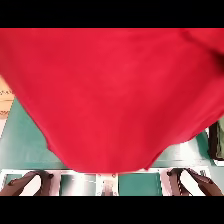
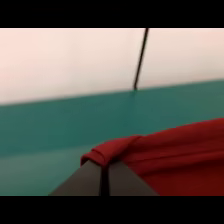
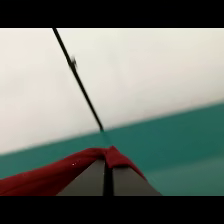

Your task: Fold the shirts.

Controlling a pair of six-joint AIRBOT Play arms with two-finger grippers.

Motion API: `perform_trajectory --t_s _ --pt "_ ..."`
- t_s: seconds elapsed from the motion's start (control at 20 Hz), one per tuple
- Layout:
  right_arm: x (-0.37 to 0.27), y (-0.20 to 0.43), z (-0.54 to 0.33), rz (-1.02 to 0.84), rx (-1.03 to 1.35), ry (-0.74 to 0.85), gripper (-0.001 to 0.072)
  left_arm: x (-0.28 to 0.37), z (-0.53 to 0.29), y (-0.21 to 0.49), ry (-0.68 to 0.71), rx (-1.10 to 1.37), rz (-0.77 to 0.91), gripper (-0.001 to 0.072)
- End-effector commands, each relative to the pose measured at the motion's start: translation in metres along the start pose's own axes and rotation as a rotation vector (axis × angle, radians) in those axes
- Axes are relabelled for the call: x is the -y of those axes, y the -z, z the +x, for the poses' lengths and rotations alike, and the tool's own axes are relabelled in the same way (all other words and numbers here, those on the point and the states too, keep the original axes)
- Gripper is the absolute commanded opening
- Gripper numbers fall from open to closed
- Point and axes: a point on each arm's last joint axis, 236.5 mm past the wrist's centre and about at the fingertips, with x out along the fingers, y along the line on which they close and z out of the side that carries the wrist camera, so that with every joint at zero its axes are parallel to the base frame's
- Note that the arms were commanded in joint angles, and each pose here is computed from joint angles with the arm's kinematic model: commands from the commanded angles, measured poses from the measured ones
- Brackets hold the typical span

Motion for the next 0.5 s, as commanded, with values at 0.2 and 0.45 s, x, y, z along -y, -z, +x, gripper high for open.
perform_trajectory --t_s 0.2,0.45 --pt "0.097 0.217 0.174 0.207 -0.456 0.011 0.0019 -0.03 0.202 0.202 0.252 -0.458 -0.35 0.0025" --pt "0.155 0.33 0.255 0.288 -0.609 0.105 0.0018 -0.039 0.304 0.324 0.204 -0.604 -0.467 0.0025"
